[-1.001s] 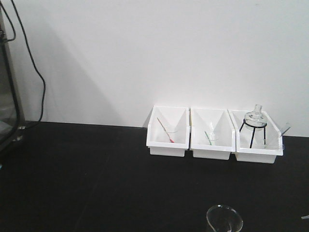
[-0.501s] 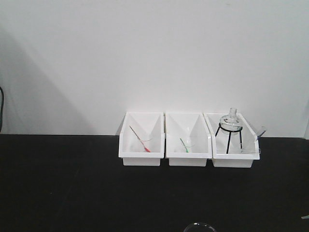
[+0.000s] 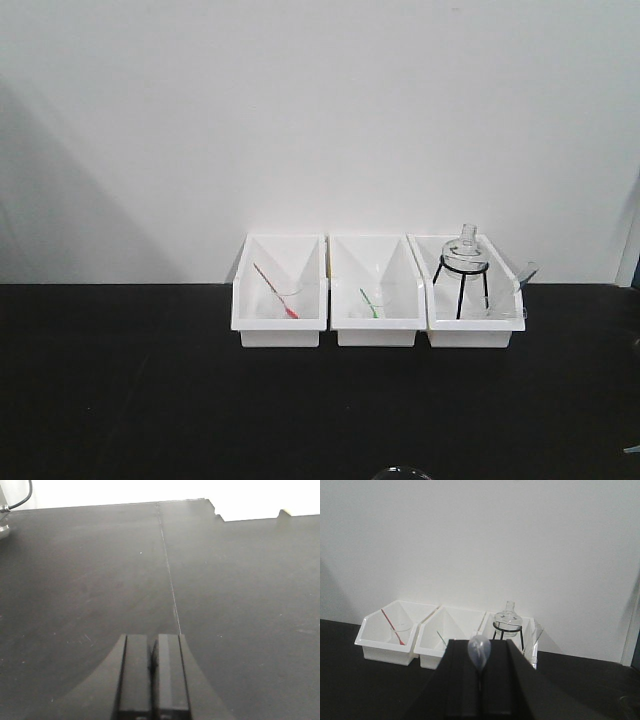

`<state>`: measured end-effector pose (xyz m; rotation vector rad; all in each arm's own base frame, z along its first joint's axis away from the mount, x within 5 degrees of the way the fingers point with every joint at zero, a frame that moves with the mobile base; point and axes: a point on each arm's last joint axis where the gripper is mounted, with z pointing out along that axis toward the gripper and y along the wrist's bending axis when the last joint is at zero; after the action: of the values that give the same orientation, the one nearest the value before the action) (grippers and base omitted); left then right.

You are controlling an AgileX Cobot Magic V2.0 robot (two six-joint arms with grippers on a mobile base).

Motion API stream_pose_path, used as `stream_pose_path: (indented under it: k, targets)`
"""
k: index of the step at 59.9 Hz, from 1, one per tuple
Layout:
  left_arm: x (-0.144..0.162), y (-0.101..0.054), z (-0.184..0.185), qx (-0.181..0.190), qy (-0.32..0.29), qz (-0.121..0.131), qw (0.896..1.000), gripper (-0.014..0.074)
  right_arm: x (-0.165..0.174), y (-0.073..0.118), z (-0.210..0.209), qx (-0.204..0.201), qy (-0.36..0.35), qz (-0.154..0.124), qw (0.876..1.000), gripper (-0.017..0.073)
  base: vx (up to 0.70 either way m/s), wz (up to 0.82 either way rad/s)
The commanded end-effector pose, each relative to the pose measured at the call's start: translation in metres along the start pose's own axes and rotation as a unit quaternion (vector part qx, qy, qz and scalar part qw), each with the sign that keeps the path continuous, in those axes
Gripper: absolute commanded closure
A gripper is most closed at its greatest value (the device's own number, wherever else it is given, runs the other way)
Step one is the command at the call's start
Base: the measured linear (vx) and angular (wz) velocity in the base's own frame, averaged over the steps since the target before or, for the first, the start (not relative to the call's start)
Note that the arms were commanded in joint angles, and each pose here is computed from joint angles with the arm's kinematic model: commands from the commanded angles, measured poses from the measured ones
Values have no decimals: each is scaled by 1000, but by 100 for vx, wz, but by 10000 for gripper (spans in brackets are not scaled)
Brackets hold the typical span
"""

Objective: Grab transparent chemical and place on left bench

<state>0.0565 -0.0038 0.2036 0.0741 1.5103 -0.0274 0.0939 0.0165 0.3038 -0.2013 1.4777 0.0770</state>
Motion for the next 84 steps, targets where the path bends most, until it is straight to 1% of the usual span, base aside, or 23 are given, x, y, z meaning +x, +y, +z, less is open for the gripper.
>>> stream_pose_path:
  k: [1, 4, 5, 11, 15, 18, 22, 29, 33, 40, 47, 51, 58, 61, 68, 72, 77, 80, 83, 84]
  targets:
    - [-3, 0, -1, -1, -41, -4, 999, 597, -12, 2, 0, -15, -22, 1, 1000, 562, 0, 1]
    - [-3, 0, -1, -1, -41, -4, 999, 597, -13, 4, 0, -23, -25, 0, 999, 562, 0, 0]
    - [-3, 0, -1, -1, -41, -4, 999, 597, -14, 8, 0, -46, -34, 17, 998, 562, 0, 0]
    - [-3, 0, -1, -1, -41, -4, 999, 597, -15, 10, 3, -61, -32, 40, 997, 562, 0, 0]
    - [-3, 0, -1, -1, -41, -4, 999, 597, -9, 10, 13, -71, -10, 78, 994, 562, 0, 0]
    - [-3, 0, -1, -1, -41, -4, 999, 597, -7, 11, 21, -83, 4, 96, 992, 562, 0, 0]
    - [-3, 0, -1, -1, -41, -4, 999, 597, -6, 13, 34, -109, 23, 105, 988, 562, 0, 0]
    - [-3, 0, -1, -1, -41, -4, 999, 597, -5, 18, 63, -166, 49, 124, 977, 562, 0, 0]
    - [-3, 0, -1, -1, -41, -4, 999, 597, -5, 21, 80, -203, 63, 123, 969, 562, 0, 0]
    - [-3, 0, -1, -1, -41, -4, 999, 597, 2, 25, 105, -253, 91, 121, 956, 562, 0, 0]
    - [-3, 0, -1, -1, -41, -4, 999, 597, 18, 25, 121, -269, 125, 128, 946, 562, 0, 0]
    - [-3, 0, -1, -1, -41, -4, 999, 597, 32, 25, 129, -271, 149, 127, 943, 562, 0, 0]
    - [-3, 0, -1, -1, -41, -4, 999, 597, 52, 25, 140, -277, 173, 103, 939, 562, 0, 0]
    - [-3, 0, -1, -1, -41, -4, 999, 597, 59, 24, 144, -279, 179, 97, 938, 561, 0, 0]
    - [-3, 0, -1, -1, -41, -4, 999, 597, 71, 24, 152, -279, 187, 103, 936, 557, 0, 0]
    - [-3, 0, -1, -1, -41, -4, 999, 597, 75, 25, 154, -288, 181, 98, 935, 536, 0, 0]
    - [-3, 0, -1, -1, -41, -4, 999, 597, 76, 26, 156, -299, 169, 97, 934, 482, 0, 0]
    - [-3, 0, -1, -1, -41, -4, 999, 597, 76, 27, 157, -302, 163, 99, 934, 441, 0, 0]
    - [-3, 0, -1, -1, -41, -4, 999, 597, 75, 27, 157, -302, 159, 104, 934, 366, 0, 0]
    - [-3, 0, -1, -1, -41, -4, 999, 597, 75, 27, 157, -302, 158, 104, 934, 357, 0, 0]
